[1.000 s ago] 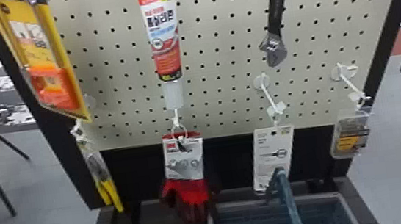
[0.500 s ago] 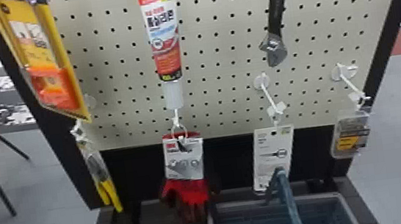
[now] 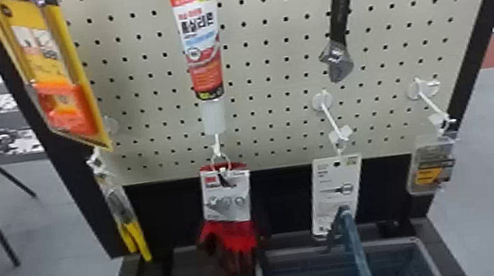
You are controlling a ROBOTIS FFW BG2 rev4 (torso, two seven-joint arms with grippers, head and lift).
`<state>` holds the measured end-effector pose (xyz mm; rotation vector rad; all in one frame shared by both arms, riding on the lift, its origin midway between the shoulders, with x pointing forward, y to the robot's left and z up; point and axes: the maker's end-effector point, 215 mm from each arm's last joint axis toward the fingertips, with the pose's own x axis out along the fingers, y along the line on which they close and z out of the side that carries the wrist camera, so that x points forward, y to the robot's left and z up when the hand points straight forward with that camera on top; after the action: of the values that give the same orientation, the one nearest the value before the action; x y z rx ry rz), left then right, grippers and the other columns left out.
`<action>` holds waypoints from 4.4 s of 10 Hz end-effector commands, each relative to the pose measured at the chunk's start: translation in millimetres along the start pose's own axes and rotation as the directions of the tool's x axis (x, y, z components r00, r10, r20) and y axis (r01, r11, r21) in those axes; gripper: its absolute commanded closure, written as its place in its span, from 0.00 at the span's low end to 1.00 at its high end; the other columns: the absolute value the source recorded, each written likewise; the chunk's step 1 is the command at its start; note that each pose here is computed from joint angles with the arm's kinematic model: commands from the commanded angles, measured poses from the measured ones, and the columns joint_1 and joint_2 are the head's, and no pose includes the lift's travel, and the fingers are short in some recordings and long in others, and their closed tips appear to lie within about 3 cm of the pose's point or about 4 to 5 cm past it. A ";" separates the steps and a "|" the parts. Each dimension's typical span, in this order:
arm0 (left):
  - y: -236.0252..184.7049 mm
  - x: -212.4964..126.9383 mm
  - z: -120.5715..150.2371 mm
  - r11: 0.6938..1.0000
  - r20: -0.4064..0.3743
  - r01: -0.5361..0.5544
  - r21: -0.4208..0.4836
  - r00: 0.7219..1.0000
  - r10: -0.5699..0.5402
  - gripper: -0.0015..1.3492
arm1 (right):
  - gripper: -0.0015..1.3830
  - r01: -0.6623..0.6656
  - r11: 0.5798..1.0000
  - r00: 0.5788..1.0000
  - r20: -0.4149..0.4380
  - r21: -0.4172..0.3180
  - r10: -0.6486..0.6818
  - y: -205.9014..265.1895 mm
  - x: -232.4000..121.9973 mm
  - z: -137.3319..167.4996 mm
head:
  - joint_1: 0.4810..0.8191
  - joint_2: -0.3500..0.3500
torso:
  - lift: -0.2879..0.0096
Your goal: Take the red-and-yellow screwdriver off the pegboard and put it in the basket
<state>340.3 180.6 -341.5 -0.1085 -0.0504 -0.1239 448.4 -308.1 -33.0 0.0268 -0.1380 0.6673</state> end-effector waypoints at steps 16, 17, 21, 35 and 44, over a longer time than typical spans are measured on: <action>-0.8 0.8 -3.5 1.000 -0.008 0.003 0.010 1.000 -0.003 0.26 | 0.83 0.211 0.887 0.961 0.079 0.411 -0.265 -9.1 -44.9 -146.8 | 0.20 0.50 | 0.63; -0.8 0.8 -3.5 1.000 -0.008 0.003 0.010 1.000 -0.003 0.26 | 0.83 0.208 0.875 0.961 0.074 0.436 -0.265 -6.3 -42.2 -158.1 | 0.20 0.50 | 0.63; -0.7 0.4 -4.3 1.000 -0.009 0.004 0.011 1.000 -0.003 0.25 | 0.83 0.225 0.824 0.958 0.033 0.521 -0.283 4.0 -45.2 -203.7 | 0.20 0.50 | 0.63; -1.6 -2.1 -10.3 1.000 -0.025 0.009 0.017 1.000 -0.008 0.25 | 0.85 0.239 0.656 0.940 -0.003 0.716 -0.340 64.2 -26.0 -269.3 | 0.20 0.50 | 0.63; -1.1 -3.9 -14.3 1.000 -0.033 0.008 0.018 0.999 -0.007 0.25 | 0.85 0.227 0.567 0.950 -0.051 0.792 -0.308 115.6 -3.5 -303.1 | 0.20 0.50 | 0.63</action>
<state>336.7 178.3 -355.8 -0.0887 -0.0188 -0.1330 410.8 -201.9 -333.3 0.9352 0.0827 0.3654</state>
